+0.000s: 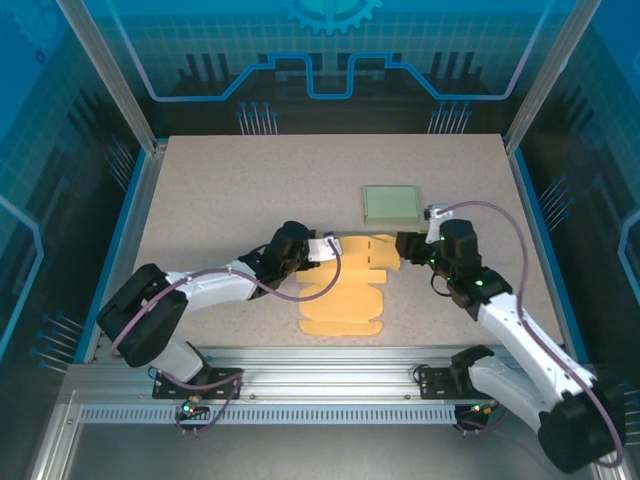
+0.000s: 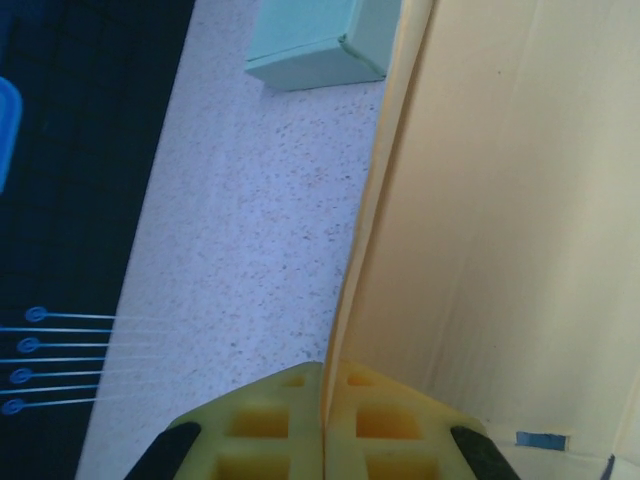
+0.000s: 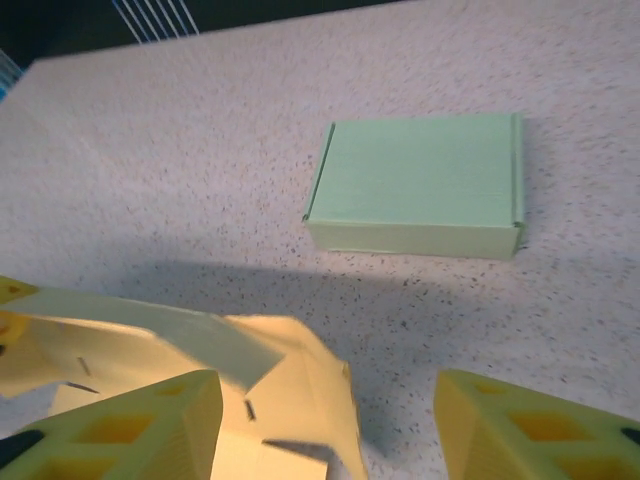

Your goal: Fold the paper box

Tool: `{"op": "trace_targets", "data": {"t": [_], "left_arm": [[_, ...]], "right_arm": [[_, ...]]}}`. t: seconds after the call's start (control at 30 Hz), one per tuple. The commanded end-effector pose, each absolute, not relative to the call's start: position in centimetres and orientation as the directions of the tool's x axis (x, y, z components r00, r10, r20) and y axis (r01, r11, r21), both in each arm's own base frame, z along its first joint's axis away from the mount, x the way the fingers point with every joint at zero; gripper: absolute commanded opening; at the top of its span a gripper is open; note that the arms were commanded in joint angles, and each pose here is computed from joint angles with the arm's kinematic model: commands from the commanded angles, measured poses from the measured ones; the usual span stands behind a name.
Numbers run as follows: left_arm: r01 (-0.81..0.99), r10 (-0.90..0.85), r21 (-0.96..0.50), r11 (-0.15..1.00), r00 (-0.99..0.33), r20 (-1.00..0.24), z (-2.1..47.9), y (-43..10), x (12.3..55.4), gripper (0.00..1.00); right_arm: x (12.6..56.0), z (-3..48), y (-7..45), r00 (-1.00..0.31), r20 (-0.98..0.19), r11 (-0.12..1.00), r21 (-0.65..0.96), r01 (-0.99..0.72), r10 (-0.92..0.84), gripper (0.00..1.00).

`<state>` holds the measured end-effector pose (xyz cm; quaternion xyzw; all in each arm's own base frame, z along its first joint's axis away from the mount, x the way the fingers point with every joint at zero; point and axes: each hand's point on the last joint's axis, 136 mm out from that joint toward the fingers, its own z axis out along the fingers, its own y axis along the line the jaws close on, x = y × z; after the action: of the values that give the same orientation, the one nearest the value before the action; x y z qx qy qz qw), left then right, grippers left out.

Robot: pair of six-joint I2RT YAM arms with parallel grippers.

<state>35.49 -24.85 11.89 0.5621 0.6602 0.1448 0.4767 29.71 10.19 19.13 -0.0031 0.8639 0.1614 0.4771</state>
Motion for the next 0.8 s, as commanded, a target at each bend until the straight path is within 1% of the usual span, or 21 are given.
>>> {"op": "trace_targets", "data": {"t": [0.0,0.1,0.23,0.33,0.47,0.67,0.73,0.77], "left_arm": [[0.471,0.878,0.791,0.389,0.070,-0.474,13.6,-25.0,36.8,0.00],[0.422,0.867,0.806,0.414,0.086,-0.490,14.1,-25.8,37.2,0.00],[0.387,0.879,0.841,0.379,0.134,-0.458,13.9,-27.4,37.3,0.00],[0.340,0.893,0.872,0.351,0.159,-0.421,13.8,-28.2,37.4,0.00],[0.277,0.894,0.896,0.346,0.193,-0.405,13.9,-28.8,37.3,0.00],[0.299,0.898,0.896,0.328,0.197,-0.394,12.7,-29.2,37.0,0.00],[0.294,0.897,0.898,0.327,0.201,-0.393,12.7,-29.3,36.9,0.00],[0.290,0.897,0.899,0.328,0.204,-0.393,12.7,-29.3,36.9,0.00]], "right_arm": [[27.5,19.5,9.4,-0.606,-0.756,0.926,0.369,-0.082,0.248,0.60],[26.8,20.0,10.1,-0.635,-0.707,0.891,0.450,-0.066,0.310,0.58],[26.9,20.9,11.4,-0.675,-0.649,0.848,0.526,-0.064,0.351,0.58],[27.5,21.4,11.9,-0.699,-0.627,0.846,0.529,-0.059,0.344,0.59],[28.1,21.8,12.8,-0.719,-0.620,0.842,0.532,-0.091,0.314,0.61],[29.5,21.7,13.5,-0.737,-0.610,0.843,0.528,-0.103,0.291,0.61],[29.9,20.7,13.8,-0.756,-0.589,0.846,0.525,-0.091,0.284,0.61],[30.4,21.6,14.0,-0.747,-0.600,0.841,0.532,-0.104,0.287,0.61]]}}
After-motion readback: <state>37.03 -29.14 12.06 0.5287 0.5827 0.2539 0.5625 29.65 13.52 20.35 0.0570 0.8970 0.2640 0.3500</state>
